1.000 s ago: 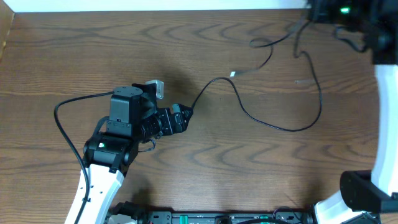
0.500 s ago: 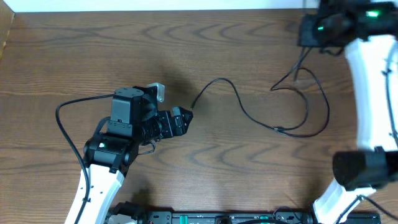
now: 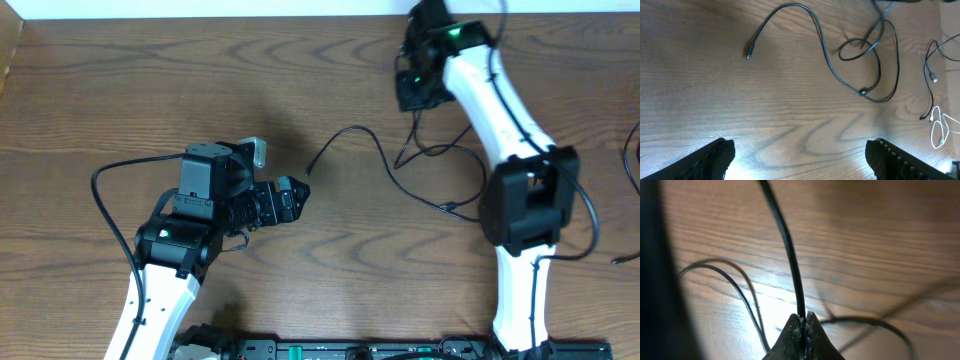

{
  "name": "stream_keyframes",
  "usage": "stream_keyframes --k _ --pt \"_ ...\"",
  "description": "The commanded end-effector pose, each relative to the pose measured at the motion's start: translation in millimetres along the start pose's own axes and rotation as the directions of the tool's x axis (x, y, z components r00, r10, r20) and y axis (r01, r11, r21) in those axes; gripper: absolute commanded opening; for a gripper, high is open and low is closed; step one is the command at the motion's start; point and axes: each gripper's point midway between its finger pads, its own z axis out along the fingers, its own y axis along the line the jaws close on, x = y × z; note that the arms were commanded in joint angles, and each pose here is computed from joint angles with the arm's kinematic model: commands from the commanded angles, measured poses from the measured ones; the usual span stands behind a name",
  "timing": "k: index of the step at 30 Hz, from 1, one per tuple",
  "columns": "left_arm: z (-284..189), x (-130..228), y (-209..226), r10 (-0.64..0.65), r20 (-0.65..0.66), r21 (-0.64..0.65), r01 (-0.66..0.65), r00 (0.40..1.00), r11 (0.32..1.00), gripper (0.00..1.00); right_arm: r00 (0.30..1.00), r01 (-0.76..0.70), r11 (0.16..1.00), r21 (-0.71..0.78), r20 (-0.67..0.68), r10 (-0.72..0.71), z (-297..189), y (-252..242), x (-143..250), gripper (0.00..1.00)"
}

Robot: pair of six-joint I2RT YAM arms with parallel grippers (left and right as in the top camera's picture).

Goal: Untangle cables

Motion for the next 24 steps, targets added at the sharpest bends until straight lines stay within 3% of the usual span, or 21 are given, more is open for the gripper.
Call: stream_keyframes --k 1,3,6,12,13,24 --pt "-1.1 -1.1 0.1 0.033 0.004 -0.01 -0.033 0.999 0.999 0.89 0.998 0.056 0.998 0.003 -0.043 -0.056 22.2 18.6 9.2 0.04" --pt "-1.1 -1.0 0.1 0.033 0.003 -0.01 -0.033 0.999 0.999 0.89 0.995 0.082 0.997 0.002 -0.065 -0.081 31.2 25.2 14.0 0.12" --pt "-1.1 -1.1 0.2 0.037 0.004 -0.01 -0.037 0.999 0.999 0.89 0.99 0.112 0.994 -0.001 -0.088 -0.112 40.4 32.5 19.8 0.38" --pt "-1.2 -1.7 3.3 0.035 0.008 -0.028 -0.035 0.999 0.999 0.89 0.986 0.139 0.99 -0.015 -0.095 -0.14 47.2 45.9 23.4 0.5" --pt "-1.2 -1.7 3.3 0.035 0.008 -0.028 -0.035 0.999 0.999 0.89 0.984 0.152 0.988 -0.031 -0.094 -0.154 47.2 49.9 23.9 0.57" --pt "-1.2 -1.6 3.3 0.035 0.008 -0.028 -0.035 0.999 0.999 0.89 0.98 0.161 0.986 -0.046 -0.11 -0.166 56.0 53.5 31.0 0.62"
